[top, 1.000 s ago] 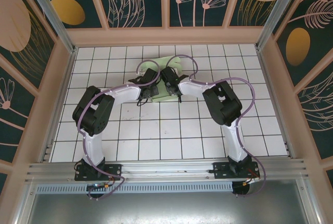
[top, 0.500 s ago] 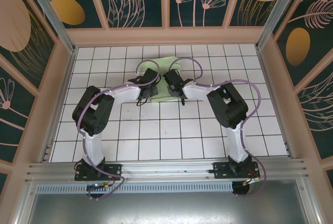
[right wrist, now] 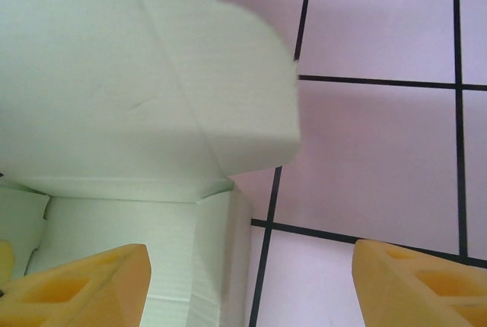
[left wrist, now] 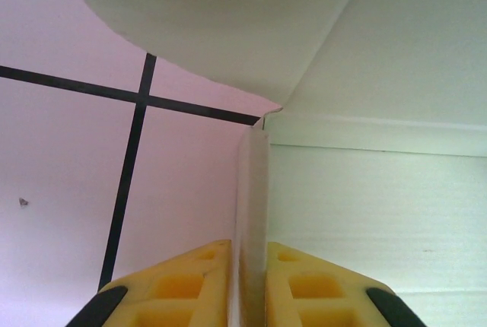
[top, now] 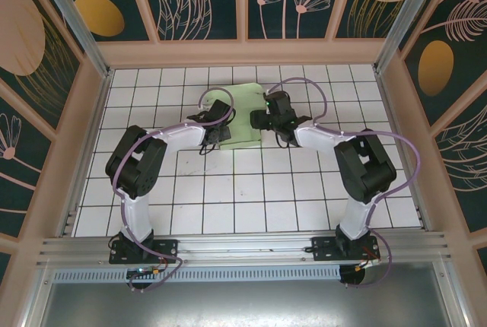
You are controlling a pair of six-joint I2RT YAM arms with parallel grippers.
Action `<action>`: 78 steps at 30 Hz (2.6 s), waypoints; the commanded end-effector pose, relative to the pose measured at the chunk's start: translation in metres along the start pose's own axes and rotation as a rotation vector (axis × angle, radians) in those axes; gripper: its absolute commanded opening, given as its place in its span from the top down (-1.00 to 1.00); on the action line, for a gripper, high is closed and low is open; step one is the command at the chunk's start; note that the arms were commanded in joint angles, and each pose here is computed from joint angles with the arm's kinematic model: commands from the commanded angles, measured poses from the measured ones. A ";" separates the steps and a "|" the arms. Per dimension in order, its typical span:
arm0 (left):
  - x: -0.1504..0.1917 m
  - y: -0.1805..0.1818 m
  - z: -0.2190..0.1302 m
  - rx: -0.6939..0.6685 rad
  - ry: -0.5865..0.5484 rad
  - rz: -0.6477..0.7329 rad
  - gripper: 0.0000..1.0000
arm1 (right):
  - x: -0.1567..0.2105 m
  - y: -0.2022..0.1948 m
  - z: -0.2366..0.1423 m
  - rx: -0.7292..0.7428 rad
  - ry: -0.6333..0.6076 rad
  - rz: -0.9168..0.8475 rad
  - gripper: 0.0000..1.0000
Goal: Fold the paper box
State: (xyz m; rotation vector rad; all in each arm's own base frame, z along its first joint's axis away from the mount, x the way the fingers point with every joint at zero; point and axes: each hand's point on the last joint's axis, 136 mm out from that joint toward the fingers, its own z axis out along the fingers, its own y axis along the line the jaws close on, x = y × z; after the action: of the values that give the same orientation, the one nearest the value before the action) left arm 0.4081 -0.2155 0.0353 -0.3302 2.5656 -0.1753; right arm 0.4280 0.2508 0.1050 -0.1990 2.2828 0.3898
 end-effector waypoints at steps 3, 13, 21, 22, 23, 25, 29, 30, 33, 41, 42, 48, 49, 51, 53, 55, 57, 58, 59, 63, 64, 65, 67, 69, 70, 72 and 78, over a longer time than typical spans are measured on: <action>-0.011 0.001 -0.015 0.006 -0.024 0.015 0.66 | -0.005 0.016 -0.003 -0.091 0.000 0.053 -0.25; -0.007 0.000 -0.013 0.015 -0.013 0.019 0.67 | 0.031 0.021 0.032 -0.113 0.175 0.075 0.11; -0.005 -0.002 -0.011 0.027 -0.006 0.019 0.68 | 0.043 0.013 0.045 -0.072 0.218 0.058 0.33; -0.004 -0.002 -0.011 0.027 -0.005 0.019 0.68 | 0.045 0.013 0.048 -0.068 0.225 0.056 0.34; -0.004 -0.003 -0.011 0.027 -0.006 0.021 0.68 | 0.046 0.011 0.050 -0.058 0.231 0.055 0.35; -0.004 -0.003 -0.012 0.029 -0.007 0.020 0.68 | 0.047 0.008 0.055 -0.030 0.236 0.041 0.39; -0.003 -0.003 -0.011 0.035 -0.005 0.021 0.69 | 0.050 0.007 0.063 0.047 0.250 -0.020 0.48; -0.003 -0.002 -0.011 0.035 -0.005 0.020 0.69 | 0.051 0.005 0.065 0.071 0.254 -0.037 0.50; -0.003 -0.004 -0.012 0.039 -0.006 0.020 0.69 | 0.053 0.001 0.068 0.151 0.263 -0.092 0.59; -0.006 -0.006 -0.014 0.047 -0.013 0.021 0.69 | 0.062 -0.016 0.074 0.391 0.272 -0.284 1.00; -0.006 -0.005 -0.014 0.046 -0.012 0.022 0.69 | 0.063 -0.017 0.074 0.411 0.273 -0.304 1.00; -0.011 -0.003 -0.018 0.039 -0.030 -0.003 0.60 | 0.071 -0.029 0.076 0.505 0.272 -0.375 1.00; -0.012 -0.003 -0.021 0.041 -0.039 -0.014 0.53 | 0.074 -0.032 0.077 0.512 0.277 -0.376 1.00; -0.016 -0.002 -0.028 0.055 -0.069 -0.035 0.28 | 0.079 -0.035 0.078 0.510 0.287 -0.372 1.00; -0.019 -0.001 -0.038 0.079 -0.099 -0.057 0.13 | 0.081 -0.036 0.078 0.493 0.291 -0.353 1.00; -0.022 0.001 -0.048 0.097 -0.123 -0.076 0.01 | 0.083 -0.037 0.078 0.498 0.295 -0.361 1.00; -0.025 0.003 -0.060 0.118 -0.151 -0.092 -0.06 | 0.085 -0.041 0.078 0.516 0.306 -0.379 1.00; -0.027 0.006 -0.066 0.126 -0.166 -0.100 -0.09 | 0.086 -0.043 0.078 0.528 0.310 -0.388 1.00; -0.027 0.008 -0.070 0.130 -0.176 -0.104 -0.11 | 0.088 -0.045 0.078 0.539 0.317 -0.399 1.00; -0.030 0.021 -0.083 0.110 -0.221 -0.121 -0.19 | 0.101 -0.053 0.083 0.602 0.354 -0.444 1.00; -0.025 0.027 -0.082 0.092 -0.221 -0.119 -0.20 | 0.106 -0.055 0.084 0.617 0.371 -0.455 1.00; -0.023 0.032 -0.081 0.080 -0.222 -0.118 -0.21 | 0.111 -0.056 0.086 0.621 0.388 -0.460 1.00; -0.022 0.037 -0.081 0.067 -0.228 -0.119 -0.24 | 0.118 -0.058 0.088 0.626 0.406 -0.457 1.00; -0.020 0.040 -0.080 0.058 -0.227 -0.117 -0.25 | 0.118 -0.057 0.087 0.624 0.404 -0.453 1.00; -0.020 0.041 -0.080 0.054 -0.229 -0.116 -0.25 | 0.114 -0.055 0.086 0.621 0.393 -0.447 1.00; -0.020 0.040 -0.079 0.052 -0.230 -0.111 -0.26 | 0.102 -0.047 0.081 0.578 0.361 -0.412 1.00; -0.027 0.033 -0.081 0.077 -0.249 -0.082 -0.26 | 0.047 -0.018 0.056 0.449 0.219 -0.317 0.70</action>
State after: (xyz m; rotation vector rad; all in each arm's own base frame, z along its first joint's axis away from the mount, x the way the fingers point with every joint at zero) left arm 0.3735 -0.1730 0.1016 -0.4197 2.3332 -0.2504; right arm 0.4539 0.2603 0.0305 -0.3413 2.3821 -0.3237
